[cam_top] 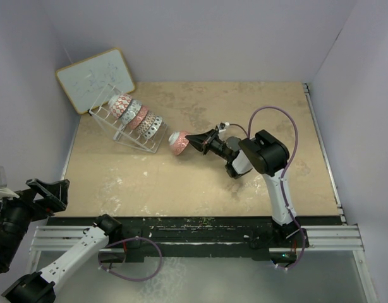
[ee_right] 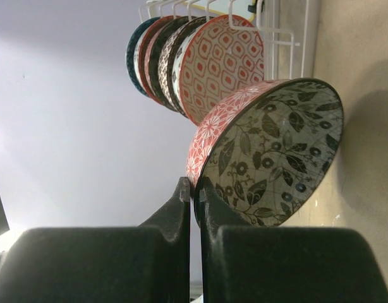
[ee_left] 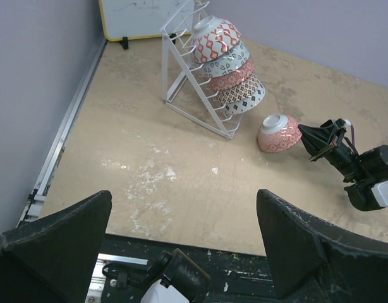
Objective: Load the bowls into the dish rack
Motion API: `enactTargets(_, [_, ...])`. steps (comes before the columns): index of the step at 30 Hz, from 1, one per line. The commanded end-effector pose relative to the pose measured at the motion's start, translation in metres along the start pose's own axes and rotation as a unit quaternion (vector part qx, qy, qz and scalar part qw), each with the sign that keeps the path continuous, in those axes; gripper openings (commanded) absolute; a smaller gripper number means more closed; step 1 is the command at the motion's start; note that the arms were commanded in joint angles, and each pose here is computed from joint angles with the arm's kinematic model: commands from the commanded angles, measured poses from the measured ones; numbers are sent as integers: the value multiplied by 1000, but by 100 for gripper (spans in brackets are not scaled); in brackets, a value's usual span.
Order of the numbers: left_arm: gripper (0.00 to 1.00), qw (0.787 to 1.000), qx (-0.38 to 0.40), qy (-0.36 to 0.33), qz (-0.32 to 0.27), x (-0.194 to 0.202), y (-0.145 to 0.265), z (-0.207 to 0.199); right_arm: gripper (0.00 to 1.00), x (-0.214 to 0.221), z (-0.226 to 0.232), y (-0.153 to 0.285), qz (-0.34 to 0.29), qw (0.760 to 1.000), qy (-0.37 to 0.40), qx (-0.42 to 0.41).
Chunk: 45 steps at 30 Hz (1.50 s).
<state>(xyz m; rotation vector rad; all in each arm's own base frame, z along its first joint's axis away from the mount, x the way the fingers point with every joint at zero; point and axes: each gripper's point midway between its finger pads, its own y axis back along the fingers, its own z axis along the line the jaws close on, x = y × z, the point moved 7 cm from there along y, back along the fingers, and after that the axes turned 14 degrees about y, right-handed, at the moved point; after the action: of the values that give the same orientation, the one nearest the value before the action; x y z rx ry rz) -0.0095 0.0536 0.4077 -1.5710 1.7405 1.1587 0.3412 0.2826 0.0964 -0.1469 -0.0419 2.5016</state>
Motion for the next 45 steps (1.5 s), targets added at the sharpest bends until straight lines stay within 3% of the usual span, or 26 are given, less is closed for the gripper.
enactTargets(1, [99, 1000, 9, -1, -9, -6, -5, -7, 0, -1, 75, 6, 3, 977, 111, -180])
enactTargets(9, [99, 1000, 21, 2, -12, -8, -4, -10, 0, -12, 163, -1, -16, 946, 142, -291])
enactTargets(17, [99, 999, 30, 7, -14, -9, -1, -10, 0, -13, 240, -41, -13, 897, 132, -422])
enactTargets(24, [99, 999, 32, 7, -22, -13, 2, -9, 0, -1, 286, -83, 5, 871, 134, -473])
enactTargets(34, [99, 999, 45, 10, -29, -18, 5, -12, 0, 18, 308, -149, 11, 873, 141, -466])
enactTargets(45, [99, 998, 57, 12, -32, -21, 7, -16, 0, 38, 282, -191, 2, 899, 146, -413])
